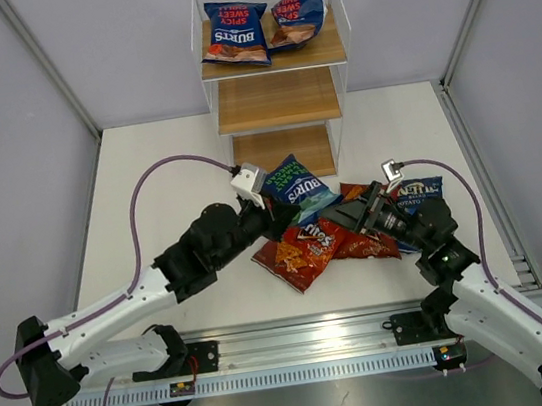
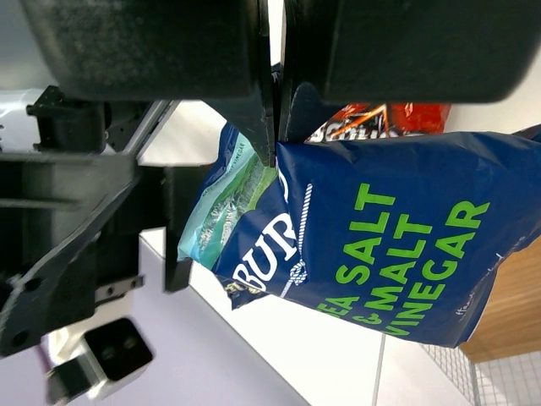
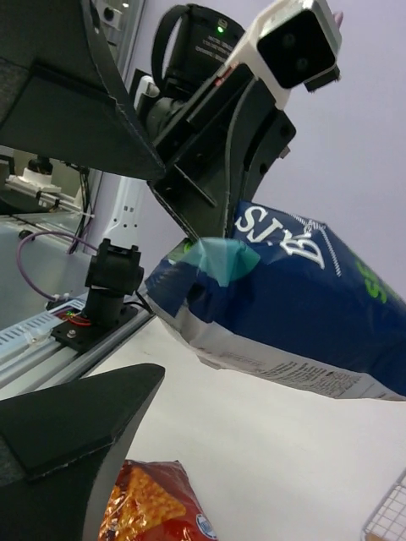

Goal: Place and organize the chips bags onto the shelf

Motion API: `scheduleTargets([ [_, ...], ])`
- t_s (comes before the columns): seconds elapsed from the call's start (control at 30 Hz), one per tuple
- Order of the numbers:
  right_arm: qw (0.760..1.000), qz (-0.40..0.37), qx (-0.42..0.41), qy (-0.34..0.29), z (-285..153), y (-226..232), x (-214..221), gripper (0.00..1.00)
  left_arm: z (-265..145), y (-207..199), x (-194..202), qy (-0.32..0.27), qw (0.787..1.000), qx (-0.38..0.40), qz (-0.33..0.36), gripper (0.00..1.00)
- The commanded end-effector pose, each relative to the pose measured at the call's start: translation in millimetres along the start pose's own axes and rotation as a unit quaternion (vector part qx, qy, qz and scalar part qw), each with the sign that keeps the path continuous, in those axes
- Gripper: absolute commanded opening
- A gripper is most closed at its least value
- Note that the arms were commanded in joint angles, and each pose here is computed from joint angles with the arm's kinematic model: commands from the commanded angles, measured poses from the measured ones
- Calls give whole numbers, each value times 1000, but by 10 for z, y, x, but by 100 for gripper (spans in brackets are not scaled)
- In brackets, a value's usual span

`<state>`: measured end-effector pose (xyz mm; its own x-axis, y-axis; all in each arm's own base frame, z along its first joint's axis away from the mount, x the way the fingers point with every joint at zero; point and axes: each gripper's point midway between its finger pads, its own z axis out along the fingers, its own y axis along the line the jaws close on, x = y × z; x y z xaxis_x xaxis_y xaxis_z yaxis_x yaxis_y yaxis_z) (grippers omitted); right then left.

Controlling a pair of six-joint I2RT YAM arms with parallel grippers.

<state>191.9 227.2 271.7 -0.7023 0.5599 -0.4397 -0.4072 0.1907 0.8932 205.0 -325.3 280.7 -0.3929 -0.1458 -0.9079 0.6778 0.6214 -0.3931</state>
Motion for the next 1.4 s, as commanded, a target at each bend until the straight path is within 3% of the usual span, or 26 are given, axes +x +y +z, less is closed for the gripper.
scheduleTargets([
  [0.0, 998, 13, -8, -55, 144, 97, -133, 98, 38, -191, -458, -76, 997, 13, -20, 0],
  [0.33, 984, 36, 16, -172, 92, 59, -457, 96, 130, -323, -453, -94, 995, 18, -30, 0],
  [0.53, 983, 68, 1, -170, 214, 75, -470, 90, 213, -339, -412, -100, 995, 8, -17, 0],
  [0.73, 982, 74, 37, -168, 290, -10, -480, 85, 274, -430, -408, -102, 995, 20, -5, 0],
  [0.8, 981, 75, 44, -175, 286, -32, -503, 79, 303, -453, -373, -97, 995, 26, -1, 0],
  [0.93, 979, 76, 39, -186, 266, -10, -541, 55, 341, -494, -307, -87, 995, 37, 3, 0],
  [1.0, 979, 75, 33, -186, 260, 9, -540, 52, 360, -491, -268, -82, 996, 38, 6, 0],
  [1.03, 979, 72, 29, -189, 251, 28, -551, 43, 361, -485, -257, -81, 996, 37, 8, 0],
  [1.1, 979, 69, 24, -191, 244, 38, -554, 35, 367, -469, -241, -80, 996, 34, 9, 3],
  [1.3, 976, 66, 6, -208, 180, 49, -579, 36, 353, -406, -213, -77, 997, 22, 18, 16],
  [1.37, 974, 67, 0, -215, 163, 55, -595, 35, 352, -367, -203, -76, 997, 12, 20, 33],
])
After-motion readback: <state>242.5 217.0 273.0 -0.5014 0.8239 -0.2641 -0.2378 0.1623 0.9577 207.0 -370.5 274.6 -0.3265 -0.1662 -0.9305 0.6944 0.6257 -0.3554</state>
